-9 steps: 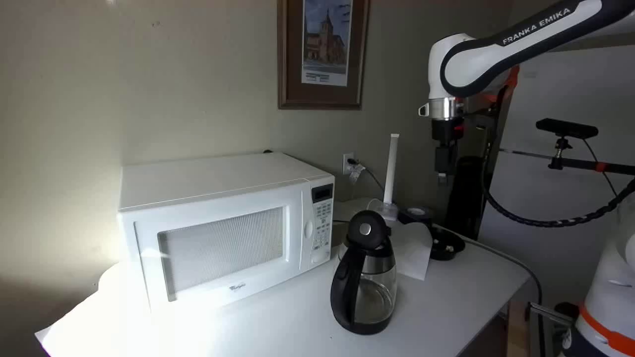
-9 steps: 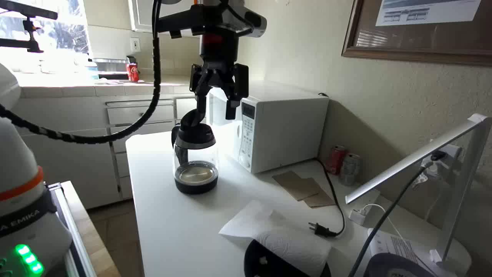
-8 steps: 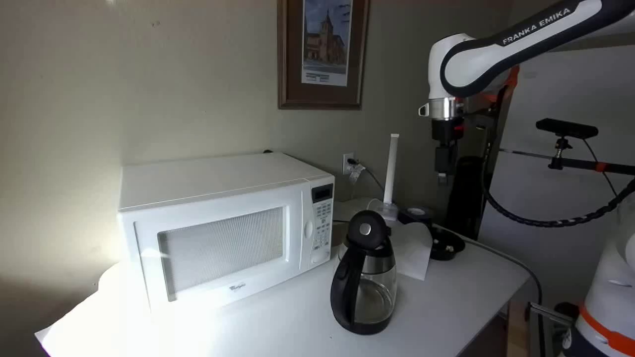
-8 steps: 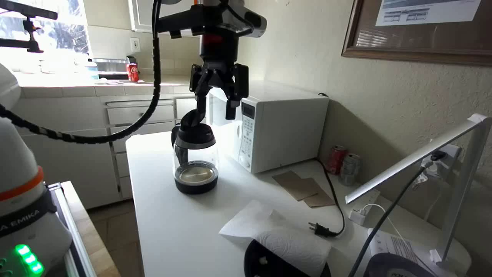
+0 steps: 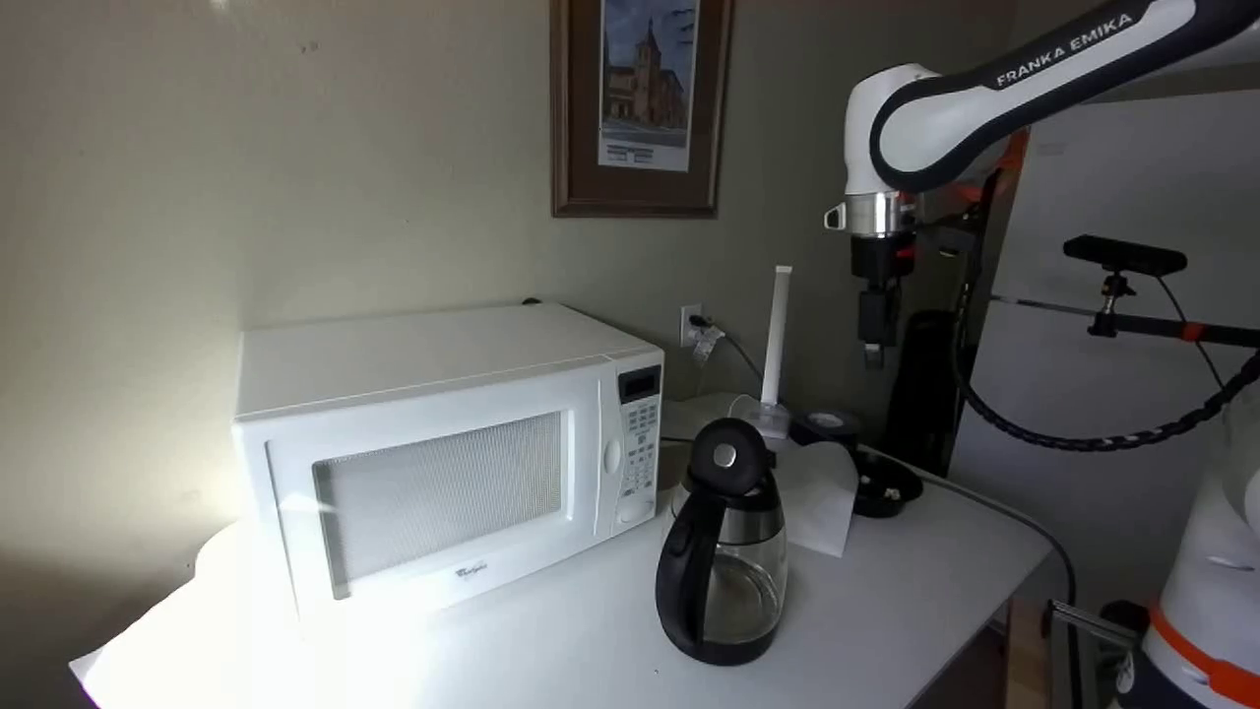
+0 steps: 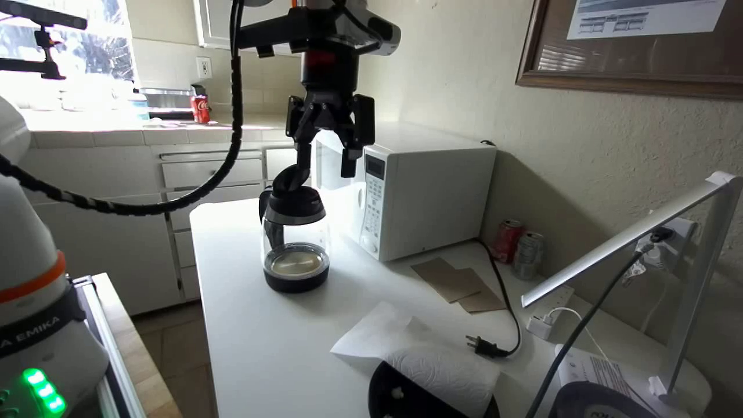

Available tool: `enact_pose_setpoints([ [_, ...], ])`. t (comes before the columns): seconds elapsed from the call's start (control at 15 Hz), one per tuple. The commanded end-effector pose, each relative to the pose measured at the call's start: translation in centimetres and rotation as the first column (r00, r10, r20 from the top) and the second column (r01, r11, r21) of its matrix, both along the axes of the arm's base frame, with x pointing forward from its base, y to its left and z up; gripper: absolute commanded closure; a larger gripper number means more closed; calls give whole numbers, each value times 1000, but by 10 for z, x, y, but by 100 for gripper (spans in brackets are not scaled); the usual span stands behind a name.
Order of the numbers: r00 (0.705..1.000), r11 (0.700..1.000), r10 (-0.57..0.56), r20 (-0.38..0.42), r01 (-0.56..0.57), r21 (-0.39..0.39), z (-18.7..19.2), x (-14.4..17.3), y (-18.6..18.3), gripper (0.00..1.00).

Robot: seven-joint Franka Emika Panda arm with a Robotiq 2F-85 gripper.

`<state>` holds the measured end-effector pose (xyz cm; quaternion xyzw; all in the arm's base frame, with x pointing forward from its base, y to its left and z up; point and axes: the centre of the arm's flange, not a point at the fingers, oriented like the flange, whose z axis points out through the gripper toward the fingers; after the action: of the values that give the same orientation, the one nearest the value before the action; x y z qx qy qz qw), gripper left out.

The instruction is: Close the lid of the kettle

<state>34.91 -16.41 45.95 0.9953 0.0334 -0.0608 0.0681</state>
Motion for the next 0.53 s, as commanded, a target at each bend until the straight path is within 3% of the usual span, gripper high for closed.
enact_pose_setpoints([
  [0.0, 989, 989, 148, 30, -148, -6, 13, 17, 55, 0],
  [0.47, 924, 927, 376, 69, -376, -23, 32, 38, 173, 0],
])
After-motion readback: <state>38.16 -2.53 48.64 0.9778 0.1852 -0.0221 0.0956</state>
